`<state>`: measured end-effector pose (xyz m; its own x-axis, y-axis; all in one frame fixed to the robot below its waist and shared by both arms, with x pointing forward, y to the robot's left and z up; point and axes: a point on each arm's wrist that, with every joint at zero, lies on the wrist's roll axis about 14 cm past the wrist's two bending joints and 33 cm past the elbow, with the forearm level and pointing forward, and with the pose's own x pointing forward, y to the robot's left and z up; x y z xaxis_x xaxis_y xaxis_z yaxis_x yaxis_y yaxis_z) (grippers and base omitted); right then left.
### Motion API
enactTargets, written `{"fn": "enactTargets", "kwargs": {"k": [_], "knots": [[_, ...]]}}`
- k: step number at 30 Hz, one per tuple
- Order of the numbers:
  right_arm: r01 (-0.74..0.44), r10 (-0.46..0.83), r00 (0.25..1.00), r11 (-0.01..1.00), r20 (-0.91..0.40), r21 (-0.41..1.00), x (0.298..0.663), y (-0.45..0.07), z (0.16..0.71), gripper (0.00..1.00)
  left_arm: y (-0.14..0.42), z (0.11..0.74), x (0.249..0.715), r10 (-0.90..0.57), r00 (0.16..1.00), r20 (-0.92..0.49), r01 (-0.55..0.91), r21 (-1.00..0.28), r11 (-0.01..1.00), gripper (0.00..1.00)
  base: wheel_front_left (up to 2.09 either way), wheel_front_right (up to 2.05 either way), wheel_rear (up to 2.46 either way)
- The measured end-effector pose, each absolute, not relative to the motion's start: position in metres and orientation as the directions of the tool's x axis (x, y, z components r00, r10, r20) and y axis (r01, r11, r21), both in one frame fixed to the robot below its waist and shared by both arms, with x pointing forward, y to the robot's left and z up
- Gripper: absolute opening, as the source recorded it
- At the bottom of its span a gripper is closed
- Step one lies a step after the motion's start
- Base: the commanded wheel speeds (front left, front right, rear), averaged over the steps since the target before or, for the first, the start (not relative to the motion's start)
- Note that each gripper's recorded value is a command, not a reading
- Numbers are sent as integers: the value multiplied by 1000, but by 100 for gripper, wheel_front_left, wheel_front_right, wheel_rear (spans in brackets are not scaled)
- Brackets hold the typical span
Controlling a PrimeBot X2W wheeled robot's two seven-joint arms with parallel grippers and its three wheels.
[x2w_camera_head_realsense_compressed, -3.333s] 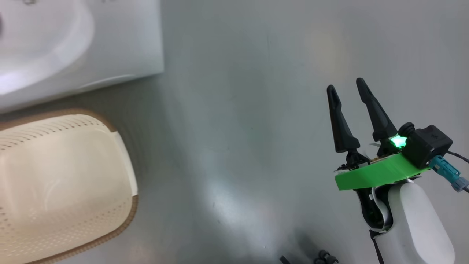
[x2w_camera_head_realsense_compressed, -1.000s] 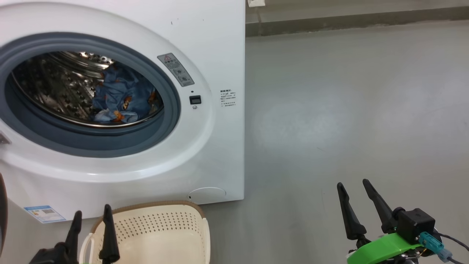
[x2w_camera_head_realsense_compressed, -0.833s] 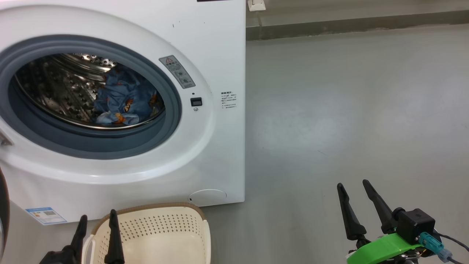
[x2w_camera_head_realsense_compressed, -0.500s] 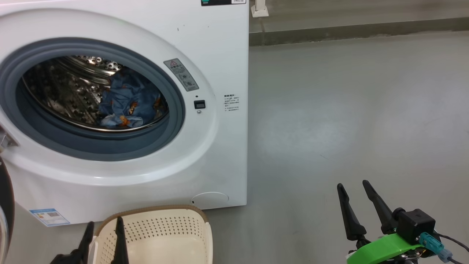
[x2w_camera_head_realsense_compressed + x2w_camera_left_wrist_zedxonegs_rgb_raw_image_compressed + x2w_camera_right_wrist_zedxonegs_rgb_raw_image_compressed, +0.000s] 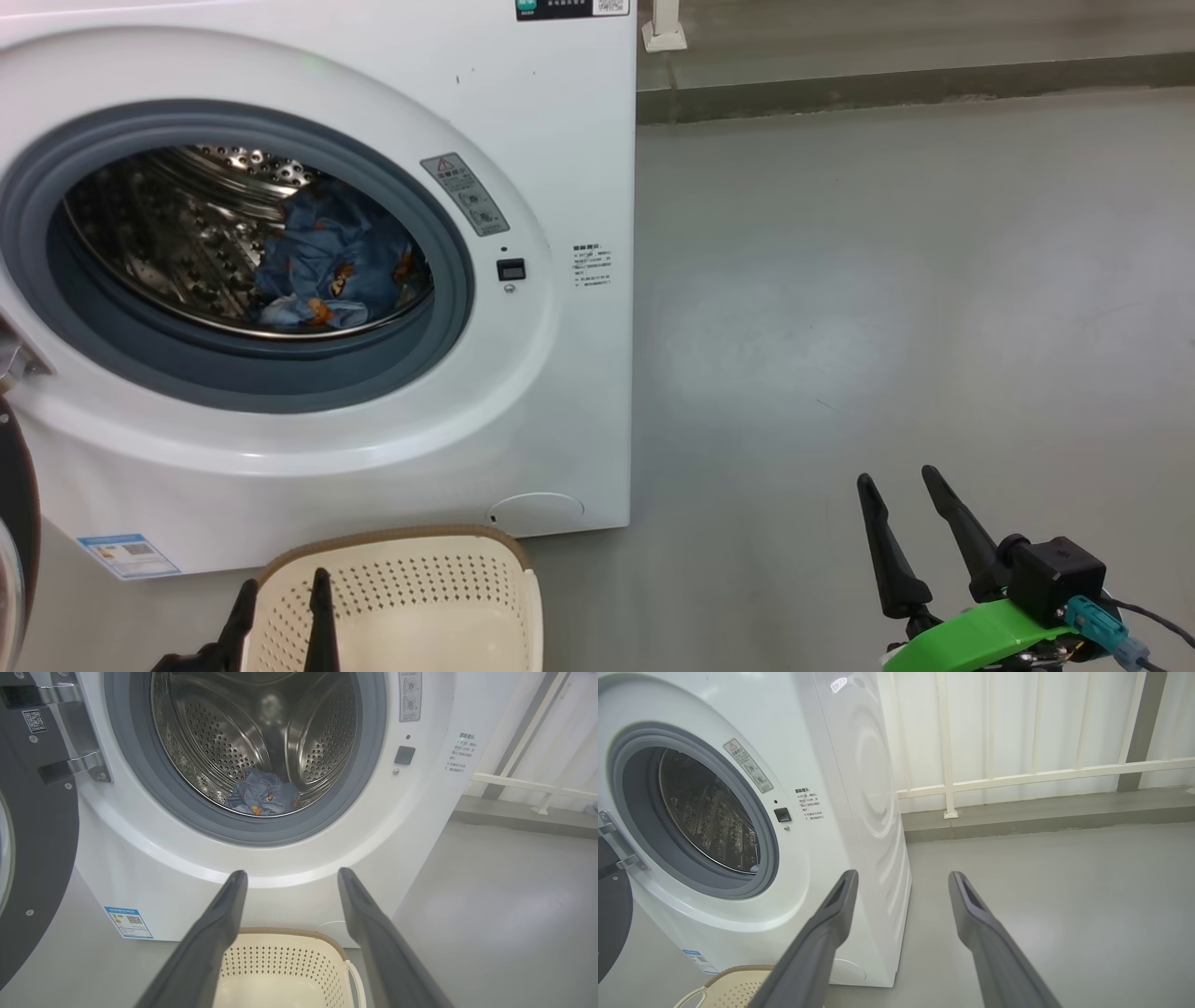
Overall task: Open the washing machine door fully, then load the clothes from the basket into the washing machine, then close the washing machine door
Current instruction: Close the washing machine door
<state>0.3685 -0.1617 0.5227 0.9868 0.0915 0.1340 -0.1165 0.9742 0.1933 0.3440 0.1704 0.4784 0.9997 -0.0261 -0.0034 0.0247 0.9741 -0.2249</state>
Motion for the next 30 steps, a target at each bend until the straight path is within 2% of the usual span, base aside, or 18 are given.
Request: {"fn": "enactTargets", "kwargs": {"k": [30], "knots": [[-94,66,987,977,144,193,361,-170,526,100,157,476,345,-67,998,-13,62,-231,971,100,0,0,0]]}}
